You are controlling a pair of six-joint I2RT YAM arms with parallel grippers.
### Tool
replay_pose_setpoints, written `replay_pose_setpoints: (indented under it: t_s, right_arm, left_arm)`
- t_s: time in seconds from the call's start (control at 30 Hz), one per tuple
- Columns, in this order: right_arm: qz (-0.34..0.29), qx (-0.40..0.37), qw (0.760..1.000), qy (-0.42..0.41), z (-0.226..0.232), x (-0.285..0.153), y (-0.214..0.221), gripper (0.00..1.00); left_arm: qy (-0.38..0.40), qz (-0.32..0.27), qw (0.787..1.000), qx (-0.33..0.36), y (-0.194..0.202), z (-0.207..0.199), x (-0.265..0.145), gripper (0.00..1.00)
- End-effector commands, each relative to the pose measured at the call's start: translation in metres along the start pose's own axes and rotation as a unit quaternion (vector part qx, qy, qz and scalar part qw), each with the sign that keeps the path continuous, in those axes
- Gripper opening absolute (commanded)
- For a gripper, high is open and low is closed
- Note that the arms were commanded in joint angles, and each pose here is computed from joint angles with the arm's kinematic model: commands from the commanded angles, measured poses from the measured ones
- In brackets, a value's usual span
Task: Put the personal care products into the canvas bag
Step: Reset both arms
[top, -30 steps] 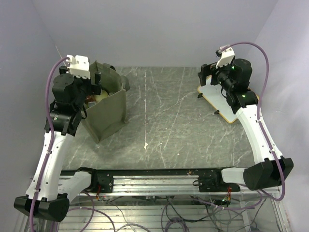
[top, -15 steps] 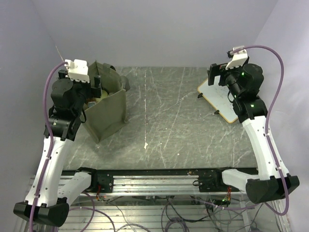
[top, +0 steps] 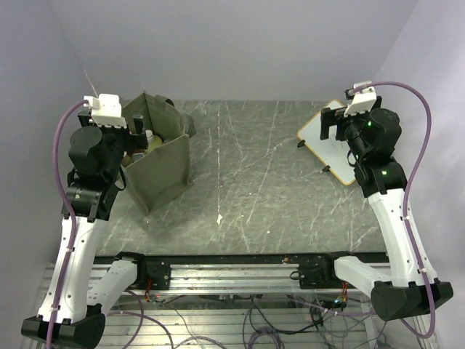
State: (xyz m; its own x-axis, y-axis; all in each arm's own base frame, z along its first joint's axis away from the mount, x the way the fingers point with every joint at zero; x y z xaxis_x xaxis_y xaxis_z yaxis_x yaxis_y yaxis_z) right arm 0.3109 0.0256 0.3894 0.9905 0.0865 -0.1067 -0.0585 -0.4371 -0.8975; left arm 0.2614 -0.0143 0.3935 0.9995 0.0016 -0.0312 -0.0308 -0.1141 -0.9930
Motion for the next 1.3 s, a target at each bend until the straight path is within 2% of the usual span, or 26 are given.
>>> replay_pose_setpoints:
  t_s: [0.0, 0.33, 0.57, 0.87, 1.27]
  right_arm:
    - [0.007, -0.002, 1.0, 0.022, -0.006, -0.011, 0.004, 1.0]
    - [0.003, -0.004, 1.0, 0.017, -0.01, -0.026, -0.006, 1.0]
    - [0.006, -0.007, 1.0, 0.008, -0.005, -0.03, 0.002, 1.0]
    - [0.004, -0.009, 1.0, 0.016, -0.008, -0.04, 0.003, 1.0]
    - [0.007, 0.005, 1.0, 0.009, -0.002, -0.05, 0.011, 1.0]
  left_arm:
    - [-0.006, -0.022, 1.0, -0.017, -0.012, 0.002, -0.006, 0.99]
    - [0.013, -0.013, 1.0, -0.007, -0.01, -0.001, -0.015, 0.99]
    - [0.02, -0.004, 1.0, -0.007, -0.002, -0.001, -0.022, 0.99]
    - [0.0, -0.012, 1.0, -0.013, -0.011, 0.003, -0.024, 0.99]
    - [-0.007, -0.008, 1.0, -0.021, 0.001, 0.006, -0.031, 0.99]
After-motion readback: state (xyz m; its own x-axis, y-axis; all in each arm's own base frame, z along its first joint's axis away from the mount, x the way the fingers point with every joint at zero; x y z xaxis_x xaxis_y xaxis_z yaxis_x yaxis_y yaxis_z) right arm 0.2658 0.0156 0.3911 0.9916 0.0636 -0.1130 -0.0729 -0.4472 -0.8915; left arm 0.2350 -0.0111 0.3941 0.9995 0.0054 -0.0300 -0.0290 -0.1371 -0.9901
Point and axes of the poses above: each gripper's point midway between its finger pads, its own x axis out along the fingers, its own z axis along the line the jaws close on, y = z × x, the point moved 5 cm from there along -x, back along the fingers, and after that the axes turned 12 degrees about -x, right-handed, at the moved point
